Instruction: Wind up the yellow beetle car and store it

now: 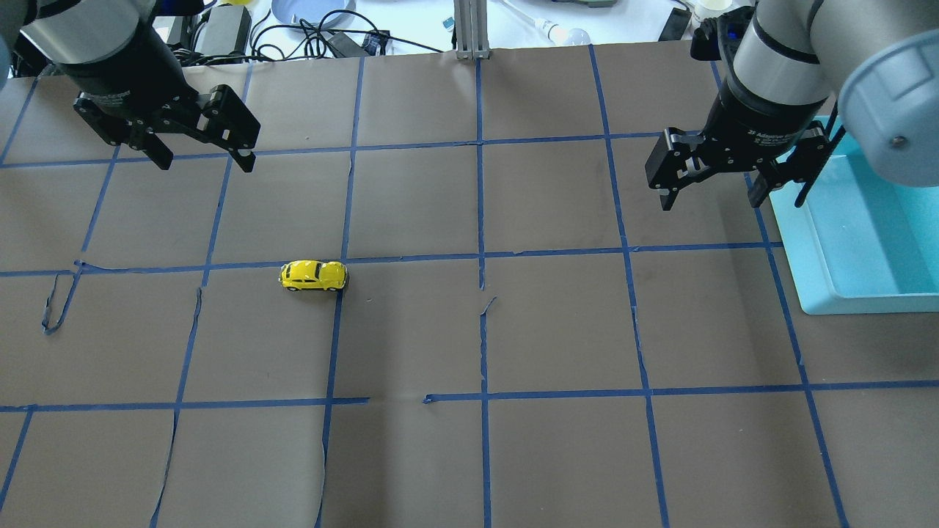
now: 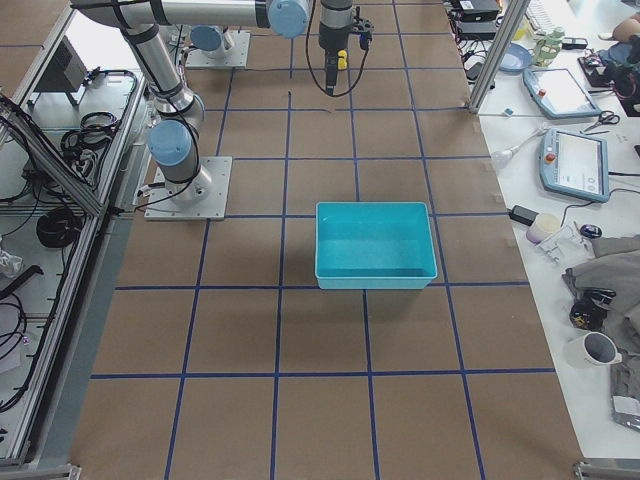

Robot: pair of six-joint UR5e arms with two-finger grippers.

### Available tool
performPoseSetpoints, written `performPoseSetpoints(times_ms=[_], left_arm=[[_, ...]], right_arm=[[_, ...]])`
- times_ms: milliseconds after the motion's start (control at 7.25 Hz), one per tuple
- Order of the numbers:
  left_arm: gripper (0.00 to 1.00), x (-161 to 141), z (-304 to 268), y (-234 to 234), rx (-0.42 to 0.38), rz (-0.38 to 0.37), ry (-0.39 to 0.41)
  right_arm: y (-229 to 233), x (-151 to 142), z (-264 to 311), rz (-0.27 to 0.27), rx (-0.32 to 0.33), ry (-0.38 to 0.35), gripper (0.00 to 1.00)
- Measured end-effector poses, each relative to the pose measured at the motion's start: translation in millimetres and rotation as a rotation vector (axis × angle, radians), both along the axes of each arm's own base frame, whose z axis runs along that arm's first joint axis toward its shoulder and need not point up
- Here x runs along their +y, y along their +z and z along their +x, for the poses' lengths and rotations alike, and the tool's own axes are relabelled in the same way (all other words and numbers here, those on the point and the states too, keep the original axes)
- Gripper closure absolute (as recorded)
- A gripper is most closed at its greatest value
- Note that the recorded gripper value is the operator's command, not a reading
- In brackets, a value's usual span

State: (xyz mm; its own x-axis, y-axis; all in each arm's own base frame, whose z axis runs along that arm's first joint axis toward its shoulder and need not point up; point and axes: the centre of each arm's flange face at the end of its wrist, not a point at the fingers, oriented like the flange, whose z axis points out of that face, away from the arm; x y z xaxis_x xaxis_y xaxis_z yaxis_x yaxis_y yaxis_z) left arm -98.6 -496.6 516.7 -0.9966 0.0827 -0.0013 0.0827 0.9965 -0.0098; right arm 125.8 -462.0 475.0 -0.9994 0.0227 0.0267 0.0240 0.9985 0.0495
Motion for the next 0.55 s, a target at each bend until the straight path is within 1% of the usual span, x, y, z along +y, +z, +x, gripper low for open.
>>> performPoseSetpoints(times_ms=[552], left_arm=[[0.0, 3.8, -0.2, 0.2, 0.0, -0.001, -0.003]], right_arm=[[-1.3, 1.9, 1.1, 0.007, -0.008, 0.002, 0.0]])
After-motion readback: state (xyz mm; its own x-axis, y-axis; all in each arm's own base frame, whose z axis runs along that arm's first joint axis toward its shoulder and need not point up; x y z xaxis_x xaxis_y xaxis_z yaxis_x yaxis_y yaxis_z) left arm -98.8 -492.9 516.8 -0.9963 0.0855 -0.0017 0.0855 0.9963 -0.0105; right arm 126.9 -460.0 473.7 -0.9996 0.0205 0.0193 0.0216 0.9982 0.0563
